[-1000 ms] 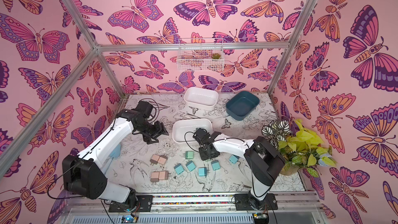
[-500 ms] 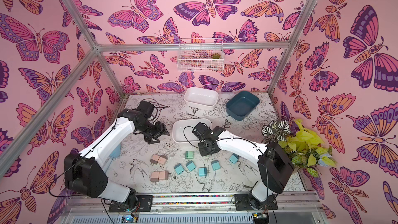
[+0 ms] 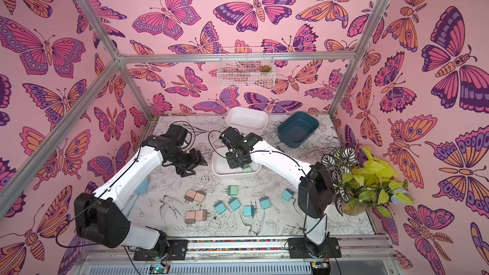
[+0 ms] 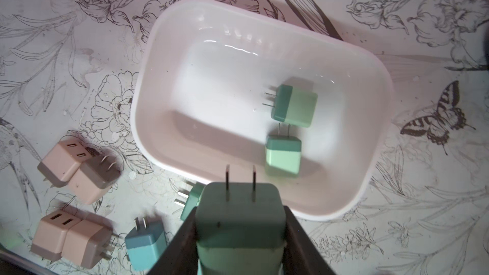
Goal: Place the plugs by color into the storage box
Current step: Pick up the plug from the center of the board, then place the plug in the storage box.
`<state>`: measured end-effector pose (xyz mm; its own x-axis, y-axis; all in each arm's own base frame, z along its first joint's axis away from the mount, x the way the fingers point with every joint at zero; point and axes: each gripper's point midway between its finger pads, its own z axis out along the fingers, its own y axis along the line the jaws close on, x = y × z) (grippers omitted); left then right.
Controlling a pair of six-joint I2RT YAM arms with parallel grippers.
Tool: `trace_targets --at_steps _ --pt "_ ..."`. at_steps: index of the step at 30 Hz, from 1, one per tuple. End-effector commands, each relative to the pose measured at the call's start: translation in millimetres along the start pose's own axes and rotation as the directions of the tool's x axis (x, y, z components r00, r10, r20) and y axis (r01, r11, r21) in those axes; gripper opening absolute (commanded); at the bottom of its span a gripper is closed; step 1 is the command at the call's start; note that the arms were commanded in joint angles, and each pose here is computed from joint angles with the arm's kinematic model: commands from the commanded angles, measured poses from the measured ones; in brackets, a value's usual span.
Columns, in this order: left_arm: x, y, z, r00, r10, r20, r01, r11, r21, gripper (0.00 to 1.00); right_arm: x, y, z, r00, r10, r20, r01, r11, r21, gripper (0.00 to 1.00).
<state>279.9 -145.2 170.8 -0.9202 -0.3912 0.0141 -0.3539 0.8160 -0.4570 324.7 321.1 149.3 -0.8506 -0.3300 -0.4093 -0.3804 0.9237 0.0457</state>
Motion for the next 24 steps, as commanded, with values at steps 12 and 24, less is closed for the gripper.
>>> trace_targets --at_steps 12,24 --pt "16 15 -10 0.998 -0.050 0.024 0.050 0.999 0.002 0.70 -29 12 91 0.998 -0.027 -0.049 0.026 0.999 -0.022 0.42" --pt "18 11 -14 0.999 -0.041 0.031 0.041 0.999 0.012 0.70 -32 19 128 0.998 0.007 -0.068 -0.009 1.000 -0.029 0.43"
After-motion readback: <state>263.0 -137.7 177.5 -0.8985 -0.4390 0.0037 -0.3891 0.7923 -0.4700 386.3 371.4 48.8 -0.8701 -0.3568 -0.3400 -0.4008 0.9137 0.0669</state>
